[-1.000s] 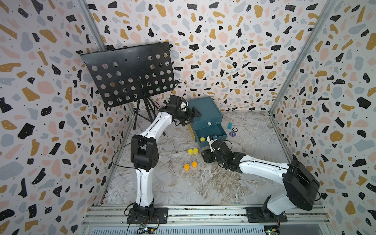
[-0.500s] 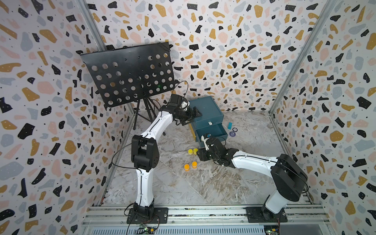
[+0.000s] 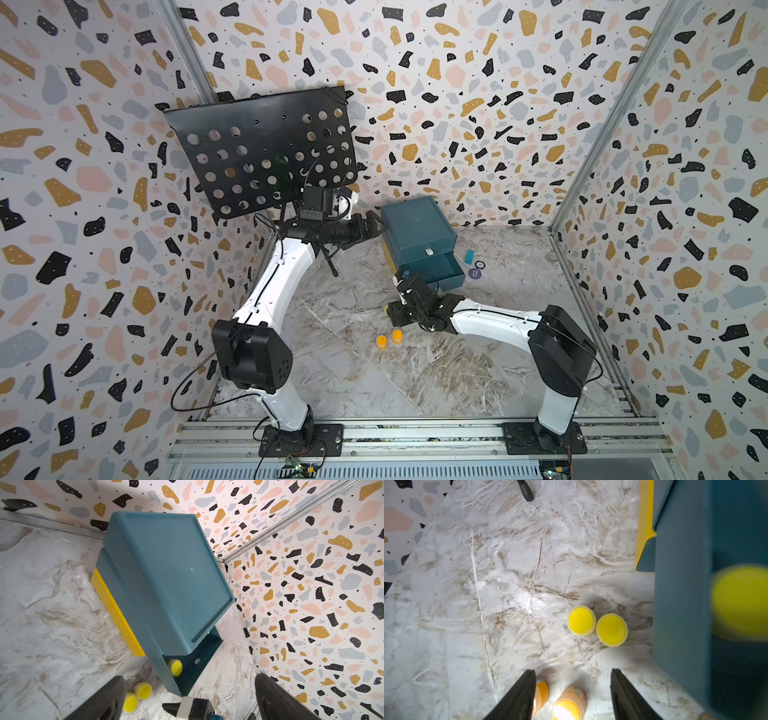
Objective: Put the paint cans in the drawer according to color
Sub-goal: Pick up the paint can at the center of the board.
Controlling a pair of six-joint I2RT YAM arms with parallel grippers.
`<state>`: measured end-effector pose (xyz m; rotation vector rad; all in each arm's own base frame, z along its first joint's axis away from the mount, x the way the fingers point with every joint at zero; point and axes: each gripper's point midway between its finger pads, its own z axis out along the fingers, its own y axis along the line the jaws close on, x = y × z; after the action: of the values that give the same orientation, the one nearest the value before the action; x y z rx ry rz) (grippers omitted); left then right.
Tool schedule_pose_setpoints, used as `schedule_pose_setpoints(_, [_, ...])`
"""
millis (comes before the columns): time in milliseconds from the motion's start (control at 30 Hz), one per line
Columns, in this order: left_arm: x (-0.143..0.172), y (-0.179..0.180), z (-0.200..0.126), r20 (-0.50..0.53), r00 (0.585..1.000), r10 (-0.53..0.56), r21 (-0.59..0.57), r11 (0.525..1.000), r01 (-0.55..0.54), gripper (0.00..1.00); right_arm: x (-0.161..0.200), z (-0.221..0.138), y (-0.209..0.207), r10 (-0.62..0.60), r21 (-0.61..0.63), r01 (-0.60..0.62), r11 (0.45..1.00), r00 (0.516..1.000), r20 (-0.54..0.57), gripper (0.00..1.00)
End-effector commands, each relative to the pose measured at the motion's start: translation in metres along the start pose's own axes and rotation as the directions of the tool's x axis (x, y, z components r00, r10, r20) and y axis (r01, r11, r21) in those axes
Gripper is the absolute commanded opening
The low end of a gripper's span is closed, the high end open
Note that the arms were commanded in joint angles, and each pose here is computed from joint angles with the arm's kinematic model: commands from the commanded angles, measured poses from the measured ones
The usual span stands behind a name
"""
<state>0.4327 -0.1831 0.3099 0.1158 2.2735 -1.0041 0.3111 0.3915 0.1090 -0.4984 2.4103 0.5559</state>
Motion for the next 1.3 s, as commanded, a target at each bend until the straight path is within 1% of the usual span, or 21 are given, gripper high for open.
schedule_pose_setpoints(0, [-0.001, -0.003, -0.012, 0.057, 0.994, 0.098, -0.014, 0.995, -0.097, 1.0, -0.004, -0.001, -0.001, 0.03, 0.055, -0.029, 0.998, 0.999, -0.014, 0.63])
schedule_pose_setpoints(67, [0.0, 0.001, -0.018, 0.076, 0.991, 0.107, -0.036, 0.994, -0.105, 1.0, -0.004, 0.003, 0.0, 0.048, 0.071, -0.046, 0.996, 0.999, -0.025, 0.64])
schedule_pose_setpoints(200, [0.003, 0.005, -0.023, 0.09, 0.991, 0.101, -0.04, 0.994, -0.098, 1.0, -0.002, 0.013, 0.001, 0.067, 0.089, -0.062, 0.994, 0.997, -0.043, 0.65])
schedule_pose_setpoints(300, [0.004, 0.009, -0.025, 0.096, 0.991, 0.091, -0.043, 0.995, -0.087, 1.0, -0.001, 0.02, 0.002, 0.063, 0.098, -0.058, 0.993, 0.997, -0.053, 0.65])
schedule_pose_setpoints(467, [0.003, 0.012, -0.028, 0.111, 0.991, 0.081, -0.046, 0.996, -0.076, 1.0, 0.002, 0.03, -0.004, 0.047, 0.147, -0.035, 0.989, 0.996, -0.074, 0.65])
schedule_pose_setpoints(700, [0.002, 0.017, -0.029, 0.121, 0.991, 0.055, -0.037, 0.998, -0.051, 1.0, 0.001, 0.041, 0.004, 0.038, 0.123, -0.028, 0.992, 0.996, -0.085, 0.63])
schedule_pose_setpoints(967, [0.002, 0.019, -0.027, 0.121, 0.992, 0.045, -0.031, 0.999, -0.041, 1.0, 0.003, 0.053, 0.01, 0.057, 0.097, -0.048, 0.994, 0.994, -0.09, 0.63])
schedule_pose_setpoints(1267, [0.003, 0.02, -0.026, 0.118, 0.992, 0.038, -0.03, 0.999, -0.034, 1.0, 0.003, 0.064, 0.01, 0.061, 0.1, -0.052, 0.994, 0.994, -0.089, 0.64])
